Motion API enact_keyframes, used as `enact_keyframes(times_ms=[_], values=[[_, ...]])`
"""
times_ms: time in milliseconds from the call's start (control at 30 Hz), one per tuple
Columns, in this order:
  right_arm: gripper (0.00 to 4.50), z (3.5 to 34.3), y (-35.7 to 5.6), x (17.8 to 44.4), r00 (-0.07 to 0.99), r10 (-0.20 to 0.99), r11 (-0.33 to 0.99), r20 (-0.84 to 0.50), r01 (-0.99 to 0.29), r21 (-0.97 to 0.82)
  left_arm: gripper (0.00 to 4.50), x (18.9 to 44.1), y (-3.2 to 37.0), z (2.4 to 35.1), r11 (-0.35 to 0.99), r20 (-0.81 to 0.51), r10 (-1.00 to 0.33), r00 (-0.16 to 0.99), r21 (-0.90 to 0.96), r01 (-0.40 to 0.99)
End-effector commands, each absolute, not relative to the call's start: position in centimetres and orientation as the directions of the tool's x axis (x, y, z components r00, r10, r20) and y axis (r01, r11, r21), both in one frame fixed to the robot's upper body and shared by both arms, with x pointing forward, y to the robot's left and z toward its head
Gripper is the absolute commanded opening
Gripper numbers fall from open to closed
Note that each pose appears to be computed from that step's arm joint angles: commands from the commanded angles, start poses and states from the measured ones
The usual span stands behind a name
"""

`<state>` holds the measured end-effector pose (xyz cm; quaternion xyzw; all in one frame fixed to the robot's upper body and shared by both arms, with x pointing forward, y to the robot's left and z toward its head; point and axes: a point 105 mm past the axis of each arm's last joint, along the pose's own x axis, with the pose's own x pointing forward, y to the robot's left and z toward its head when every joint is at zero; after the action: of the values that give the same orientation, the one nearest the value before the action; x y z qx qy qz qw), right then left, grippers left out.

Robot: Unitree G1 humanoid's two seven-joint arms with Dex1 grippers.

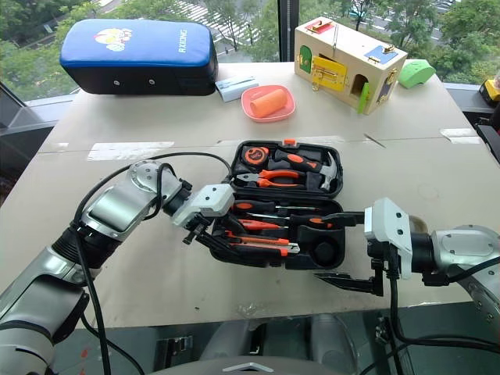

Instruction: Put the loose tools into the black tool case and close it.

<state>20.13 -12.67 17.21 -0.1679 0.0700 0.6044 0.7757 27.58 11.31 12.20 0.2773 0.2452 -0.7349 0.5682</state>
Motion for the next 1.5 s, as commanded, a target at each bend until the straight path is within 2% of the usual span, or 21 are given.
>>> enact_keyframes(times_ms=[33,133,300,367,500,633,800,833,900,1033,1167,1200,1500], values=[[4.5,18.2,-12.2,20.0,0.262,0.92,0.203,-0.292,-0.955,-0.218,1.88,27.4,10.8,12.6,-0.26,-0.685,-0.698,-0.206,-0.025,0.965],[4.5,18.2,-12.1,20.4,0.264,0.919,0.204,-0.293,-0.954,-0.22,1.88,27.0,10.1,12.2,-0.252,-0.675,-0.703,-0.224,-0.059,0.966],[4.5,18.2,-12.1,20.9,0.267,0.92,0.209,-0.288,-0.954,-0.217,1.88,27.8,9.6,11.7,-0.195,-0.678,-0.712,-0.183,-0.059,0.979],[4.5,18.1,-12.1,20.9,0.265,0.92,0.208,-0.288,-0.954,-0.214,2.91,27.9,9.5,11.7,-0.194,-0.674,-0.717,-0.178,-0.053,0.98],[4.5,17.9,-12.1,20.8,0.249,0.922,0.192,-0.297,-0.959,-0.207,4.46,27.7,10.0,12.5,-0.201,-0.672,-0.716,-0.186,-0.056,0.978],[4.5,17.8,-12.2,20.7,0.246,0.922,0.189,-0.3,-0.96,-0.207,4.46,26.7,10.1,14.6,-0.216,-0.625,-0.746,-0.23,-0.099,0.971],[4.5,17.6,-12.4,20.5,0.239,0.92,0.18,-0.311,-0.962,-0.206,4.46,26.5,9.8,16.3,-0.213,-0.578,-0.784,-0.226,-0.092,0.973],[4.5,17.4,-12.4,20.4,0.232,0.919,0.172,-0.32,-0.964,-0.205,3.97,26.6,9.7,16.3,-0.211,-0.575,-0.787,-0.223,-0.089,0.973],[4.5,17.0,-12.5,20.2,0.219,0.916,0.155,-0.337,-0.966,-0.205,3.37,26.5,9.6,15.6,-0.225,-0.586,-0.776,-0.234,-0.089,0.97],[4.5,16.9,-12.6,20.1,0.211,0.915,0.146,-0.343,-0.968,-0.206,1.45,26.6,9.3,13.9,-0.23,-0.621,-0.75,-0.229,-0.08,0.97],[4.5,16.8,-12.7,20.0,0.202,0.914,0.136,-0.351,-0.969,-0.204,0.22,27.1,9.5,12.6,-0.238,-0.668,-0.715,-0.206,-0.045,0.97],[4.5,16.8,-12.7,20.0,0.201,0.914,0.134,-0.353,-0.97,-0.205,0.1,27.1,9.6,12.3,-0.246,-0.679,-0.704,-0.207,-0.04,0.968],[4.5,16.8,-12.6,20.1,0.208,0.912,0.143,-0.353,-0.969,-0.203,0.1,26.6,10.2,9.2,-0.307,-0.761,-0.607,-0.229,-0.041,0.951]])
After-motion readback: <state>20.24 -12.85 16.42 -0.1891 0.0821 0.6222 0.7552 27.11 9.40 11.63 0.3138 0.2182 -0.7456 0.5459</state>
